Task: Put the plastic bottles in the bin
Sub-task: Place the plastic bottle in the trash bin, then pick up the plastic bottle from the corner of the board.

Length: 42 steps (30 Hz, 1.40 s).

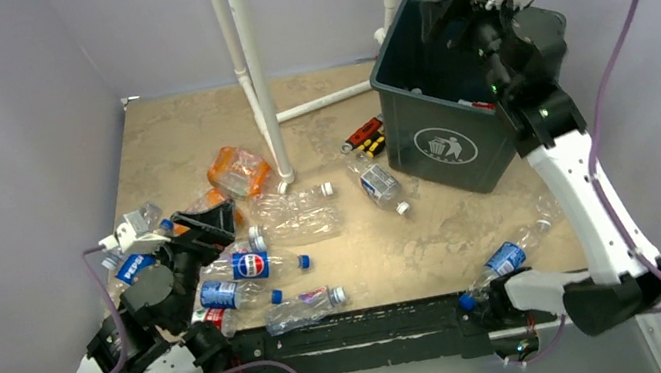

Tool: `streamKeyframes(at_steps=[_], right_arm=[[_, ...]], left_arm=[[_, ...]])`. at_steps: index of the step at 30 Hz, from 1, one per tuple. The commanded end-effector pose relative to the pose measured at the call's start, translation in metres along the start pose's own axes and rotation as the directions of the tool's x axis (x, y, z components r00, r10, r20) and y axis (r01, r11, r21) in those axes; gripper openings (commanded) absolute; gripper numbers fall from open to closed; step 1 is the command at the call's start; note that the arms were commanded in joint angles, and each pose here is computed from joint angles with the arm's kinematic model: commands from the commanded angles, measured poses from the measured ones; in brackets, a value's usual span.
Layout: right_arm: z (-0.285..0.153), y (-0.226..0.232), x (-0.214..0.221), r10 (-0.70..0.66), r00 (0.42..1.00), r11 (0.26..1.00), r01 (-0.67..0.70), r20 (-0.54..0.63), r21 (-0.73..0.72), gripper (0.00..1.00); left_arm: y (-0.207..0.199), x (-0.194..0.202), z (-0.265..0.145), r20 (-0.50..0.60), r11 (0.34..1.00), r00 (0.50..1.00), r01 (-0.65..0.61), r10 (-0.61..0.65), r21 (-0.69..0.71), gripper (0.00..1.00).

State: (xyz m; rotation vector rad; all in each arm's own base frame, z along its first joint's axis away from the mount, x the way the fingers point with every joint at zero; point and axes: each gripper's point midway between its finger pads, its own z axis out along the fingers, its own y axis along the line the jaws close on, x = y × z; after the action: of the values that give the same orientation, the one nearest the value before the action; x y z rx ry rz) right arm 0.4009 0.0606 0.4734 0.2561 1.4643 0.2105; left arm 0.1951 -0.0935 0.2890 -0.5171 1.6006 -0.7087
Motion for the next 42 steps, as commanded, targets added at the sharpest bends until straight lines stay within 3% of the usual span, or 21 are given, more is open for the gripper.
streamKeyframes(at_steps=[1,3,7,10,17,23,26,28,32,35,38,42], right_arm=[[-0.071,0.087,-0.05,0.134,0.987,0.854,-0.07,0.088,-0.516,0.99],[-0.109,0.11,-0.046,0.169,0.984,0.734,-0.086,0.057,-0.674,0.99],[-0.166,0.139,-0.014,0.157,0.985,0.508,-0.145,-0.075,-0.849,0.99],[-0.201,0.175,0.03,0.058,0.984,0.404,-0.179,-0.17,-0.897,0.99],[-0.253,0.244,0.131,-0.114,0.96,0.474,-0.174,-0.256,-0.863,0.99],[-0.258,0.246,0.239,-0.241,0.894,0.581,-0.179,-0.378,-0.794,0.99],[-0.26,0.232,0.27,-0.224,0.875,0.625,-0.21,-0.43,-0.752,0.99],[-0.266,0.221,0.277,-0.148,0.867,0.632,-0.287,-0.476,-0.719,0.99],[-0.273,0.198,0.258,0.068,0.878,0.569,-0.424,-0.474,-0.704,0.99],[-0.276,0.196,0.264,-0.016,0.893,0.525,-0.376,-0.45,-0.764,0.99],[-0.268,0.198,0.288,-0.135,0.897,0.565,-0.279,-0.421,-0.776,0.99],[-0.261,0.197,0.314,-0.199,0.879,0.605,-0.238,-0.434,-0.759,0.98]], left_arm=[[0.024,-0.02,-0.003,0.083,0.982,0.994,0.086,-0.073,-0.168,0.99],[0.027,-0.017,-0.003,0.075,0.978,0.994,0.088,-0.075,-0.187,0.99],[0.034,-0.007,-0.003,0.039,0.974,0.997,0.069,-0.062,-0.214,0.99],[0.051,0.002,-0.005,0.036,0.955,0.997,0.072,-0.065,-0.286,0.99],[0.078,0.016,-0.01,0.006,0.903,0.999,0.038,-0.04,-0.429,0.99],[0.079,0.03,-0.009,-0.056,0.897,0.998,0.0,-0.028,-0.442,0.99],[0.075,0.036,-0.007,-0.088,0.909,0.996,-0.019,-0.02,-0.416,0.99],[0.075,0.037,-0.007,-0.095,0.911,0.995,-0.024,-0.016,-0.411,0.99],[0.076,0.038,-0.006,-0.095,0.912,0.995,-0.035,-0.005,-0.409,0.99],[0.069,0.042,-0.002,-0.106,0.923,0.994,-0.03,-0.012,-0.384,0.99],[0.064,0.05,0.002,-0.132,0.93,0.991,-0.04,-0.009,-0.365,0.98],[0.06,0.058,0.006,-0.168,0.933,0.986,-0.078,0.019,-0.352,0.99]])
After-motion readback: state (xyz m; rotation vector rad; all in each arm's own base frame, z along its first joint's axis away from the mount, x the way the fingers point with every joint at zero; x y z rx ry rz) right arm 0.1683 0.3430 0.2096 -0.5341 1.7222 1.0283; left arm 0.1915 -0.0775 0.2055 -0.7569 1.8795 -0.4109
